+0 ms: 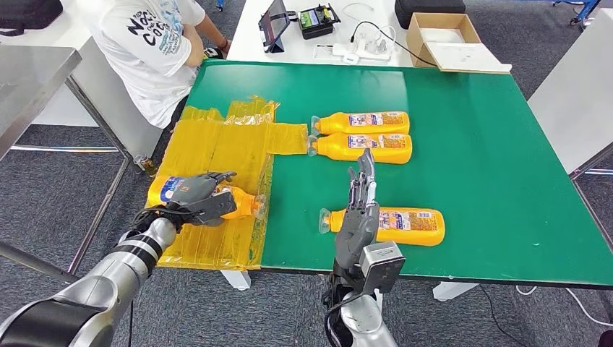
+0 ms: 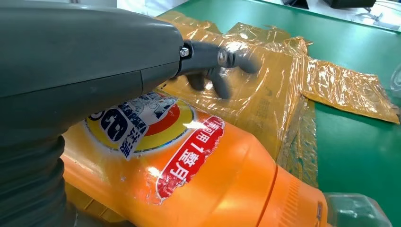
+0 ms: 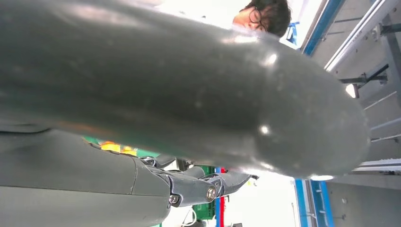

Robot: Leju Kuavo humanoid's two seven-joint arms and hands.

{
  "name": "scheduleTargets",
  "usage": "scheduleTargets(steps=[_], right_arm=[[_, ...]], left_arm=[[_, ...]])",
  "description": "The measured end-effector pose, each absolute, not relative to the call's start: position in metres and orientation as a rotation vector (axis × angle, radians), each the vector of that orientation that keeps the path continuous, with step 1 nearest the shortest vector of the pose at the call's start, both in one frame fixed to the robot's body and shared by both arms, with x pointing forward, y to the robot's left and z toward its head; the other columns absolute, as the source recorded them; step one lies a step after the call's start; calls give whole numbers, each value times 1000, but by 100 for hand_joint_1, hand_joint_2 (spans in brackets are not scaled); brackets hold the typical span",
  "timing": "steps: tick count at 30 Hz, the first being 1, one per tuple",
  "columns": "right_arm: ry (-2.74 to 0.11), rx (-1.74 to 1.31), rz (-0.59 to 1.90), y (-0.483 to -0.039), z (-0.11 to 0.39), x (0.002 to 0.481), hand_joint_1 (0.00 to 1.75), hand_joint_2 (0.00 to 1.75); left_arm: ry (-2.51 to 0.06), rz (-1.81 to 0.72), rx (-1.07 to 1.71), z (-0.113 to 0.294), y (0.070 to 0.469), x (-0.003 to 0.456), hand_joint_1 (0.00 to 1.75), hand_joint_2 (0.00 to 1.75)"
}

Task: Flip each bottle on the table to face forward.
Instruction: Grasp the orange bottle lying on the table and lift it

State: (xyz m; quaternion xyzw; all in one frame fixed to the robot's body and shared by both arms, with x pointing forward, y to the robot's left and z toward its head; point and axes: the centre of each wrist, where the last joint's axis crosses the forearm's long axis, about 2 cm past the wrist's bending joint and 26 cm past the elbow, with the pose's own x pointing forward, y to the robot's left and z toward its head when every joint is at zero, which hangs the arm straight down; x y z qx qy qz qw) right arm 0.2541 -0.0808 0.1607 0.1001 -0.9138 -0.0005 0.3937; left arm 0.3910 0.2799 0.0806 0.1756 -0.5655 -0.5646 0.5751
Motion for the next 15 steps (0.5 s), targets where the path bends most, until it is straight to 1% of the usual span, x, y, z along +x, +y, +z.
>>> scheduleTargets(steps=[6, 10, 15], right_arm=[[-2318, 254, -2, -81, 161, 254, 0, 0], [-2308, 253, 1, -81, 158, 254, 0, 0], [-2295, 277, 12, -79, 157, 258, 0, 0]], left_arm=[[-1324, -1322, 411, 81, 280, 391, 0, 175], [-1323, -1323, 411, 80, 280, 391, 0, 0], [-1310, -1293, 314, 78, 280, 389, 0, 0]])
